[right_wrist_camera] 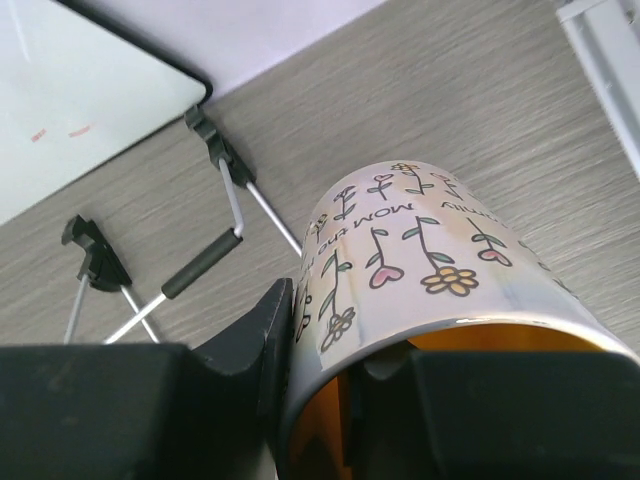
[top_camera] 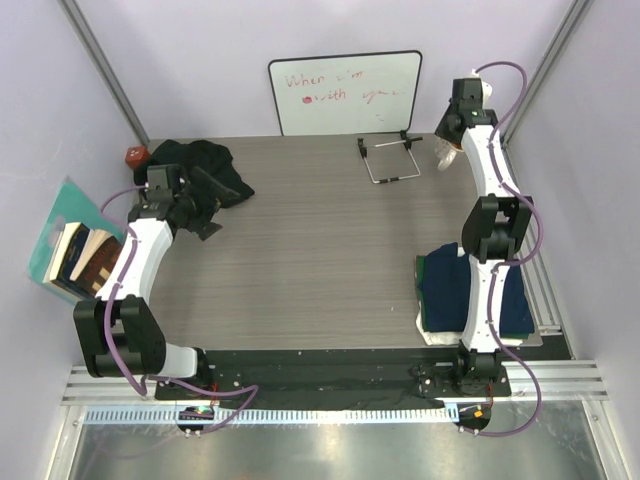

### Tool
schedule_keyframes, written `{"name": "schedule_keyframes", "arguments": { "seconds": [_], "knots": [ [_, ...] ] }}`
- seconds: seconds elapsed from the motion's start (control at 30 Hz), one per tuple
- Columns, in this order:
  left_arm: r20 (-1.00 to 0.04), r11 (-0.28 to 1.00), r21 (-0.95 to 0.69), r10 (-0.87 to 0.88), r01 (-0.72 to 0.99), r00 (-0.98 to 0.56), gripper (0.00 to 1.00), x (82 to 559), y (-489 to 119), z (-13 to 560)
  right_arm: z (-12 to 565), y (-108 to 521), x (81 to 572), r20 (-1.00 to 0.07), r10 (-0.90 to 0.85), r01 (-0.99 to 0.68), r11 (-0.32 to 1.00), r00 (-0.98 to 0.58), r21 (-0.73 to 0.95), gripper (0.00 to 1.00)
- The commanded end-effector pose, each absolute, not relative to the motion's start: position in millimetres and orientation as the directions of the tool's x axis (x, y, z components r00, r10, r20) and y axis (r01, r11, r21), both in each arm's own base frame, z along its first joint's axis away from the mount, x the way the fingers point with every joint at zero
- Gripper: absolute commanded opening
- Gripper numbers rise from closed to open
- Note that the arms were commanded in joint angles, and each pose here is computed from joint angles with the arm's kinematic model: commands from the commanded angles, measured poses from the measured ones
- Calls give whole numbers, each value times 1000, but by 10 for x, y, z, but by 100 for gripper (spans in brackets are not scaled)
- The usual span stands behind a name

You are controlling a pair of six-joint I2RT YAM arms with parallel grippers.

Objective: Fold and stack the t-shirts

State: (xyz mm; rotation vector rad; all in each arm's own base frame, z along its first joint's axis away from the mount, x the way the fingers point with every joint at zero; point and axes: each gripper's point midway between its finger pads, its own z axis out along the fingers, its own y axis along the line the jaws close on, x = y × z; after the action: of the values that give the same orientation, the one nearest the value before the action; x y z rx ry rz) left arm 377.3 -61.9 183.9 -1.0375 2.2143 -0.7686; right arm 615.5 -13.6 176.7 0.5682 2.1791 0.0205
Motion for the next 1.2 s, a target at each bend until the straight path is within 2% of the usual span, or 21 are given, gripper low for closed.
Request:
{"name": "schedule_keyframes", "arguments": {
  "seconds": [0.0,0.57,1.07,1.1,1.17],
  "knots": [
    [-263,529,-725,-804,-441,-532,100,3791,-657,1933,2297,-238,6286,-830,377,380,899,-411,220,1],
    [-276,537,-698,-812,-473,-515,100,3763,-560,1921,1817,-336,6471,-826,359,410,896,-435,173,1],
    [-229,521,-679,-820,-518,-525,100,3696,-562,1775,1636,-301,6566,-825,352,400,901,-442,170,1],
    [-227,520,-678,-821,-520,-525,100,3693,-562,1769,1633,-303,6568,-826,352,401,900,-441,169,13],
    [-226,517,-677,-823,-524,-521,100,3685,-550,1761,1631,-354,6569,-832,347,422,894,-432,154,27]
  ]
}}
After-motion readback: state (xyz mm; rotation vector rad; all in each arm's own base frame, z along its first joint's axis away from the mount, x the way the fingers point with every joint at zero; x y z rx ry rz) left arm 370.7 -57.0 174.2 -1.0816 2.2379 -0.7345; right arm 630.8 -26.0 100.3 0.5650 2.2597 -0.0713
